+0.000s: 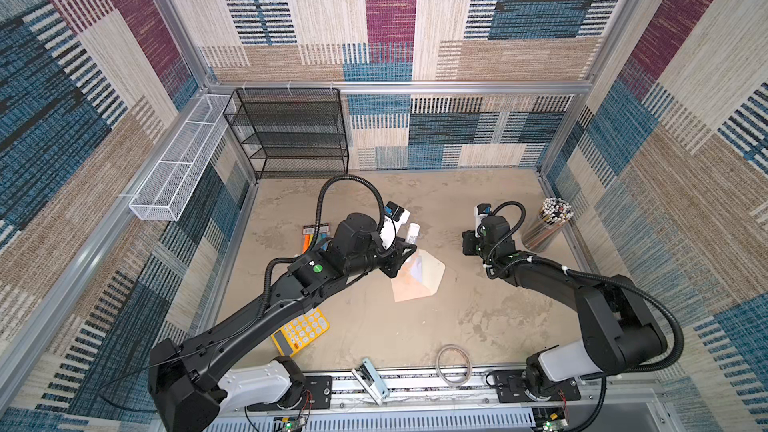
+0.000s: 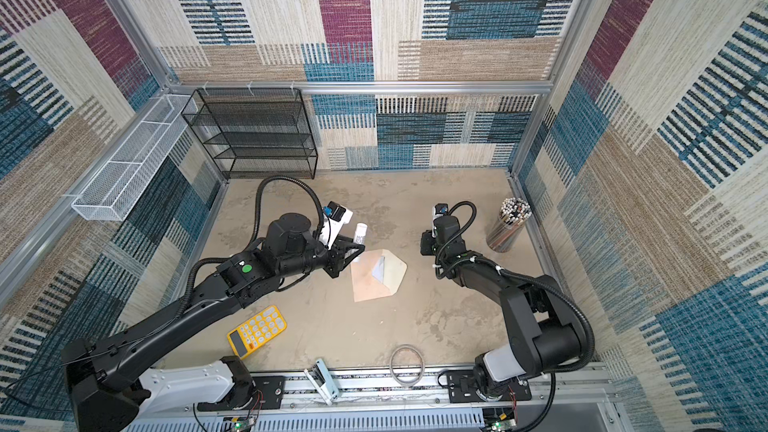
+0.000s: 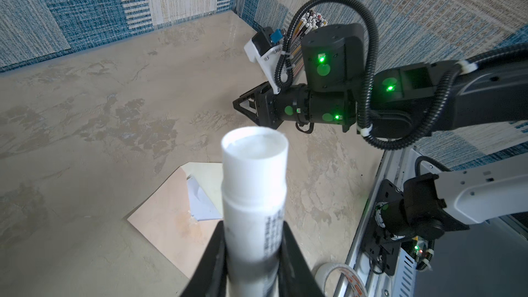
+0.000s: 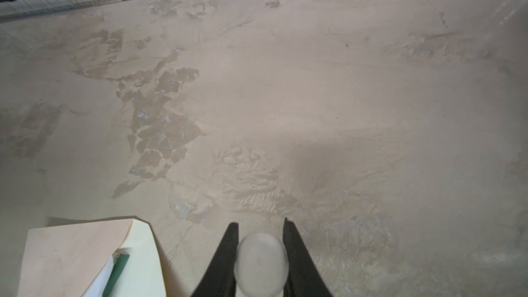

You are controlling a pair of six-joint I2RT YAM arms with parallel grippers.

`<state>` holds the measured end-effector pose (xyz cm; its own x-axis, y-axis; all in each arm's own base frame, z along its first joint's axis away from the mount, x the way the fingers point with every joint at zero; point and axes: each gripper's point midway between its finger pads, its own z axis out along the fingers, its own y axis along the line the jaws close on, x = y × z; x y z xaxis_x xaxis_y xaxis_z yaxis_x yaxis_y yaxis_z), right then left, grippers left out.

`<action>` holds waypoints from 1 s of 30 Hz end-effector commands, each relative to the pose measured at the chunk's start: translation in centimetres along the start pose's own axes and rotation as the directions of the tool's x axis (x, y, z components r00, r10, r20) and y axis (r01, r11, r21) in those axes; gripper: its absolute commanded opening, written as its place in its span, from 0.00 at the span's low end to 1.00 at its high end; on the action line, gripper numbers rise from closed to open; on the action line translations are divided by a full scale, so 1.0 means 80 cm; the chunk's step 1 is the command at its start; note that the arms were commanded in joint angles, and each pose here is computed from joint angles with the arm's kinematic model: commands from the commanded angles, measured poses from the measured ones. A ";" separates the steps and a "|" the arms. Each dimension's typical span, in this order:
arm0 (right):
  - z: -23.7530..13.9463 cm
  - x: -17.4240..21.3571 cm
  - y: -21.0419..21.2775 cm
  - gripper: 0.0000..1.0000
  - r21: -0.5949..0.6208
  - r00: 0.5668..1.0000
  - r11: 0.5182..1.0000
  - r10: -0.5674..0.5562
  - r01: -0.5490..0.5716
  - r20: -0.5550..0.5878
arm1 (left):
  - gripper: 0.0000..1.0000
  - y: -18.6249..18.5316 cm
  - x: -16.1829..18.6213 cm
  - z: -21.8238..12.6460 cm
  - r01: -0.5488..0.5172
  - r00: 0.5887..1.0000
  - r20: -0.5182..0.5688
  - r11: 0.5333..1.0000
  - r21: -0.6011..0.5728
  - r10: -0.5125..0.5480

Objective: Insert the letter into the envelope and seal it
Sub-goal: 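Carry the cap away with the right gripper and set it on the table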

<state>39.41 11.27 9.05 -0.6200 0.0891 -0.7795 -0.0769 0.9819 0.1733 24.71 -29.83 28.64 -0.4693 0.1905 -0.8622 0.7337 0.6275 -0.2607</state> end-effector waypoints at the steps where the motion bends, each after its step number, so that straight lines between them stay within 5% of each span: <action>1: 0.011 -0.013 -0.003 0.02 0.006 0.996 0.999 0.047 -0.047 0.073 | 0.00 -0.005 -0.011 -0.006 0.020 0.999 0.037 1.000 0.017 -0.021; 30: 0.055 0.041 -0.009 0.23 0.048 0.988 0.993 0.116 -0.111 -0.100 | 0.00 -0.007 -0.020 -0.006 0.019 0.997 0.073 0.999 0.025 -0.021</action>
<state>40.95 11.54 3.88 -0.6908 0.1695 -0.7029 0.0169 0.9757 0.2187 24.47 -29.93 29.21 -0.4569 0.1726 -0.8726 0.7437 0.6124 -0.2682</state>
